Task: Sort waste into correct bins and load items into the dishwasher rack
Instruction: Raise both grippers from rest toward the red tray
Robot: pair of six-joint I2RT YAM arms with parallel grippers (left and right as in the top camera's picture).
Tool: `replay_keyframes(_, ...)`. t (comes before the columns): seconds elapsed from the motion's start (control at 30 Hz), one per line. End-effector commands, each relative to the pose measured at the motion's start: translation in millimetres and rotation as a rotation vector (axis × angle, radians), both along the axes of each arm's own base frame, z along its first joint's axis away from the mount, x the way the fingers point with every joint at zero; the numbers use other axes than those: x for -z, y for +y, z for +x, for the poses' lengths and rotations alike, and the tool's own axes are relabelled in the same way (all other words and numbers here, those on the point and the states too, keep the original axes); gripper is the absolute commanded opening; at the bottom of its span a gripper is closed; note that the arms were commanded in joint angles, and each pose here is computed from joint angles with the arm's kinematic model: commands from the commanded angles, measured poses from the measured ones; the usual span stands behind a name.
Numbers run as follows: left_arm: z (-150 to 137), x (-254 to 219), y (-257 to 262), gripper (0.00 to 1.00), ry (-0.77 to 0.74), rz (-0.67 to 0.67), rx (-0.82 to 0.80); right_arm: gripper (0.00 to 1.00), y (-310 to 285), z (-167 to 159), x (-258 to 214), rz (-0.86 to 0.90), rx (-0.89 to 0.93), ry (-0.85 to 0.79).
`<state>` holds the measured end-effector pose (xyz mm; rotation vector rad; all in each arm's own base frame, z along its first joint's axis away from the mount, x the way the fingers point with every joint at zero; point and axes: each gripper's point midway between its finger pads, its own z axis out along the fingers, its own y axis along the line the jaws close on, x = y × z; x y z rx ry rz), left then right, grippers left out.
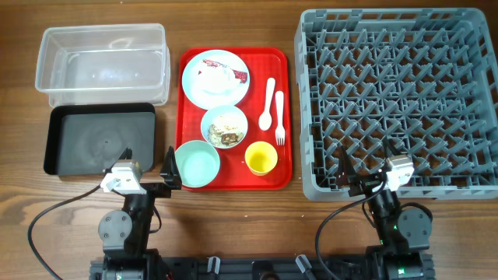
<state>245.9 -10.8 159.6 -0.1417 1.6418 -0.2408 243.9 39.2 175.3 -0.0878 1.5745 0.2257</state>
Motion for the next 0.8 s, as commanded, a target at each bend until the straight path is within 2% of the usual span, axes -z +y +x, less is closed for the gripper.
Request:
replay_keyframes(0.0,0,2,1,1.0,-0.003,0.006,-0.008,1.0,1,-1,-2,-0.006,-0.009,-0.014)
replay_keyframes(0.77,0,2,1,1.0,-0.003,0.006,-0.008,1.0,-9,1,-1,-0.008,0.052,-0.009)
